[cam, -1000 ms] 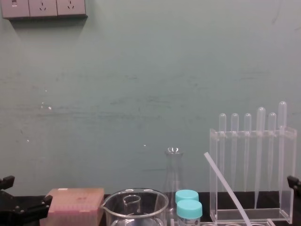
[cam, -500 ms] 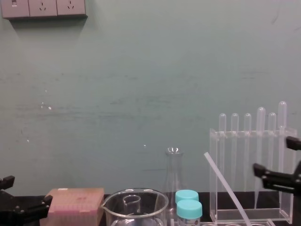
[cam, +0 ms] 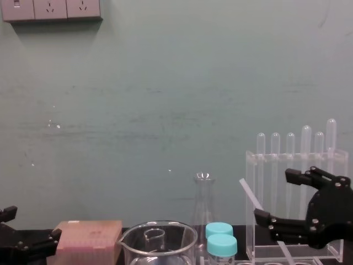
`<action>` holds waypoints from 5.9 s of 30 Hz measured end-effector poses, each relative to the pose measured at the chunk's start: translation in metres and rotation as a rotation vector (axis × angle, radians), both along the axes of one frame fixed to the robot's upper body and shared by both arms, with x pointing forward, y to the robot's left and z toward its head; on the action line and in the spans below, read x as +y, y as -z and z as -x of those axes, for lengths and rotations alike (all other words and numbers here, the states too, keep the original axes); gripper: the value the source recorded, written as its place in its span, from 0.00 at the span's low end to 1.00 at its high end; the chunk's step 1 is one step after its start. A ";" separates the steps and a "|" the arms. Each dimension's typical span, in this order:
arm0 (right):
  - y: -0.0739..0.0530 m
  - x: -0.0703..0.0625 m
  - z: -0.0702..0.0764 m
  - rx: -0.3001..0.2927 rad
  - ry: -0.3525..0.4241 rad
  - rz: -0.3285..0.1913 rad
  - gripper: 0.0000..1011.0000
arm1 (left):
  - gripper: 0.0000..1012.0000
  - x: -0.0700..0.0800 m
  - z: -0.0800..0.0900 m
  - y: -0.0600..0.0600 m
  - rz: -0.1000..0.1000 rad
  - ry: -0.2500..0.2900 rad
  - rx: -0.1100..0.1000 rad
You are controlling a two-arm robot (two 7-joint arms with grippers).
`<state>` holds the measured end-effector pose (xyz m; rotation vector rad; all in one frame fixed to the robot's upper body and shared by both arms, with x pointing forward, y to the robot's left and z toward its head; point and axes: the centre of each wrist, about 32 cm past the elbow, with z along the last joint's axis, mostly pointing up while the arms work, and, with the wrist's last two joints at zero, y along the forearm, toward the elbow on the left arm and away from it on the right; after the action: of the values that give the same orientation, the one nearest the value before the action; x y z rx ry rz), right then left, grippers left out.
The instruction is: Pick up the stirring rod with one hand, then place it down.
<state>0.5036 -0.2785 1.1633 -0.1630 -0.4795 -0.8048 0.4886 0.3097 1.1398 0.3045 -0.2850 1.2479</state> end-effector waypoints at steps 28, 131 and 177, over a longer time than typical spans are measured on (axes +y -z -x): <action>0.004 -0.002 -0.028 0.150 -0.031 -0.013 0.99 | 0.99 0.000 0.000 0.000 0.000 0.000 0.000; -0.032 0.005 -0.053 0.036 -0.094 -0.357 0.07 | 0.99 0.000 0.000 0.000 0.000 0.000 0.000; -0.009 -0.013 -0.054 -0.048 -0.144 -0.416 0.07 | 0.99 0.000 0.000 0.000 0.000 0.000 0.000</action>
<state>0.5574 -0.2910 1.1726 0.2740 -0.3555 -0.7514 0.4886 0.3097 1.1398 0.3045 -0.2851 1.2479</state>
